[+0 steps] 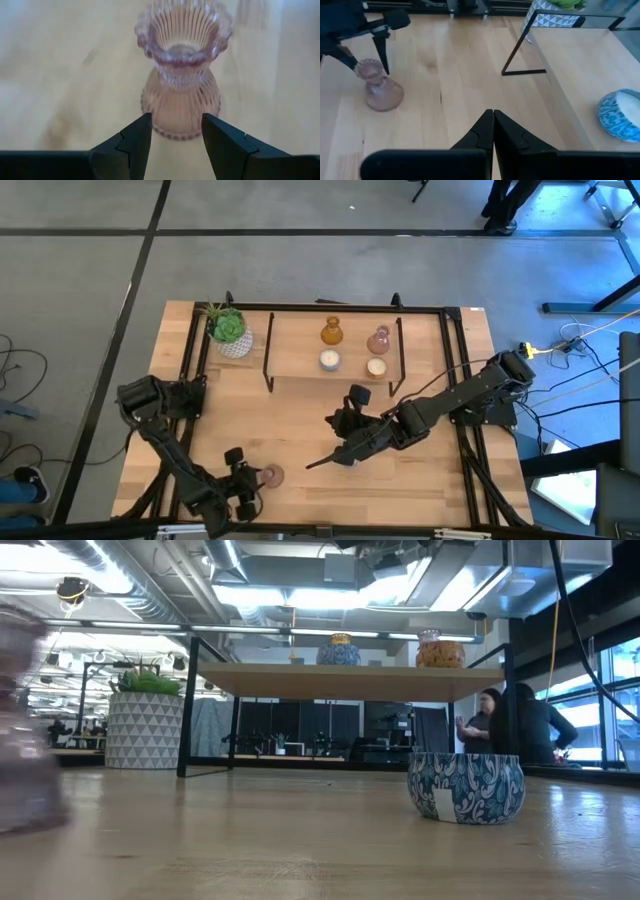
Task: Pick & Place candle stick holders
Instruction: Put the pink candle holder on the shelf aligned with the yellow and pink candle holders
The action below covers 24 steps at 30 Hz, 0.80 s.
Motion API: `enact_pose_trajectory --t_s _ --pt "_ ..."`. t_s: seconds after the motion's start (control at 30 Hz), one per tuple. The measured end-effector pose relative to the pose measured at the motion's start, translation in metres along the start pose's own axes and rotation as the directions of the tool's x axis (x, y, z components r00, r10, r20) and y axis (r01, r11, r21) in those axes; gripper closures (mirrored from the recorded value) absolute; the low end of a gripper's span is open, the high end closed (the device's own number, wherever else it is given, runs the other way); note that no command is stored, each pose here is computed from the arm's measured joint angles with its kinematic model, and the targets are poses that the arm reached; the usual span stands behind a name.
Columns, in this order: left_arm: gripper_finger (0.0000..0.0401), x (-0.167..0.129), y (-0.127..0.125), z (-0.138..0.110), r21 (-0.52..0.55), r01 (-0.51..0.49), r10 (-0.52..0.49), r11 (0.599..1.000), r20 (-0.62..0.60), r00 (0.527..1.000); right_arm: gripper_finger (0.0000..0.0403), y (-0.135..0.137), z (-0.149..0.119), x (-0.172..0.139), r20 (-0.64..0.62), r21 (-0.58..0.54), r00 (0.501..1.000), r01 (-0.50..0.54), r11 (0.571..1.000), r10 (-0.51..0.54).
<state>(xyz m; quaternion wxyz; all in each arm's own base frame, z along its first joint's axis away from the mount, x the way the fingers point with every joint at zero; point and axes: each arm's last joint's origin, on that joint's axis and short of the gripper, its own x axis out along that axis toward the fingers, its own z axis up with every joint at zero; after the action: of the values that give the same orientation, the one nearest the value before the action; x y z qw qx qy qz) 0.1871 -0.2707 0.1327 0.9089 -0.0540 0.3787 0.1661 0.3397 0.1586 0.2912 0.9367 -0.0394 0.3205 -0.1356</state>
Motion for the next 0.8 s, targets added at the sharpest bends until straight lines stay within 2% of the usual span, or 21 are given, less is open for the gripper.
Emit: enact_pose_trajectory --t_s 0.13,0.3,0.57,0.8 --pt "0.0233 0.007 0.004 0.008 0.024 -0.045 0.044 0.999 0.069 0.997 0.0392 0.004 -0.004 -0.003 -0.021 -0.024 1.000 -0.014 1.000 0.014" --pt "0.0233 0.017 0.014 0.007 0.030 -0.095 0.092 0.995 0.097 0.991 0.0392 0.008 -0.007 -0.007 -0.029 -0.045 0.999 -0.019 0.999 0.017" --pt "0.0233 0.020 0.006 0.011 0.030 -0.035 0.029 0.999 0.178 0.984 0.0392 0.008 -0.009 -0.008 -0.033 -0.055 0.999 -0.005 0.998 0.003" --pt "0.0233 0.024 0.008 0.018 0.028 -0.077 0.068 0.997 0.237 0.969 0.0393 0.008 -0.009 -0.008 -0.039 -0.057 0.999 -0.003 0.998 0.001"
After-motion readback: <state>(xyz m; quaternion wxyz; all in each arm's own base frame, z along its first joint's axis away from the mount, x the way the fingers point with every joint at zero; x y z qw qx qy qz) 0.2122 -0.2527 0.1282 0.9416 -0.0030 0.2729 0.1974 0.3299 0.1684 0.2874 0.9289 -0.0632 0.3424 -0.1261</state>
